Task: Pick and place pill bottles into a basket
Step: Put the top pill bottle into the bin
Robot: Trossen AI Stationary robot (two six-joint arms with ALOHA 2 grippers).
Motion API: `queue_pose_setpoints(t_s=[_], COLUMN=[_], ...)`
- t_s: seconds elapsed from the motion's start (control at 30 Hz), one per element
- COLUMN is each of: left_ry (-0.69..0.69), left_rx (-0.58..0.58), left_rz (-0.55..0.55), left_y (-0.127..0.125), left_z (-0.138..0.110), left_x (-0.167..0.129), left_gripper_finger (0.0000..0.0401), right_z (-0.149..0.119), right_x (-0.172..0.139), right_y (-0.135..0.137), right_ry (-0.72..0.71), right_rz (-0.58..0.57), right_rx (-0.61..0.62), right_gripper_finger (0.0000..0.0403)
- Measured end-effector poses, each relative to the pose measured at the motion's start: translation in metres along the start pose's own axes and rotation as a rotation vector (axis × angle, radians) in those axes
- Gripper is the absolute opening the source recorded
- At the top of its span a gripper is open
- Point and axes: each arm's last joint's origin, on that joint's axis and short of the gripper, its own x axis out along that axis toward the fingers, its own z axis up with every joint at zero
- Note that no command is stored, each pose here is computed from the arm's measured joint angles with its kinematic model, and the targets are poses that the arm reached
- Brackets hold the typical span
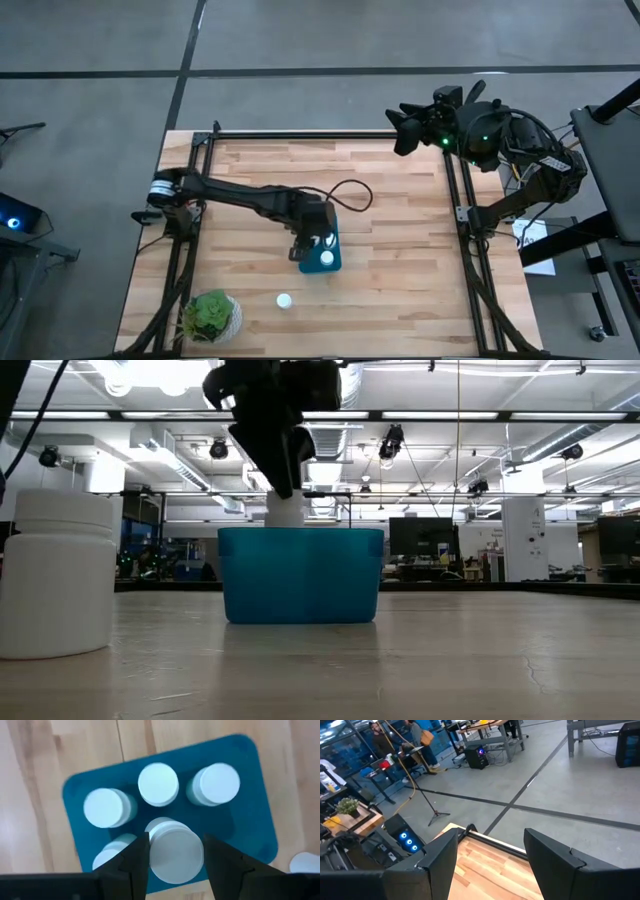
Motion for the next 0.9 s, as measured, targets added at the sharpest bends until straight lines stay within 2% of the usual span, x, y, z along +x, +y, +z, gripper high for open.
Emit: queue_pose_setpoints(t_s=[0.23,0.47,0.67,0.9], left_ry=[0.058,0.064,0.091,0.114], left_rx=[0.0,0.0,-0.007,-0.009], left_rz=[-0.012,-0.016,-0.017,-0.018], left_y=[0.0,0.0,0.0,0.0], left_z=[0.0,0.001,-0.008,-0.012], left_x=[0.025,0.036,0.043,0.046], left_gripper_finger=[0.014,0.014,0.0143,0.021], right_z=[0.0,-0.003,-0.005,-0.005], right_x=[0.0,0.0,0.001,0.002], right_y=[0.0,0.001,0.001,0.001], right_ry=[0.003,0.025,0.034,0.039], right_rz=[-0.002,0.019,0.023,0.028], right_rx=[-0.003,-0.009,-0.014,-0.018], right_gripper_finger=[0.0219,0.0219,0.0219,0.0219])
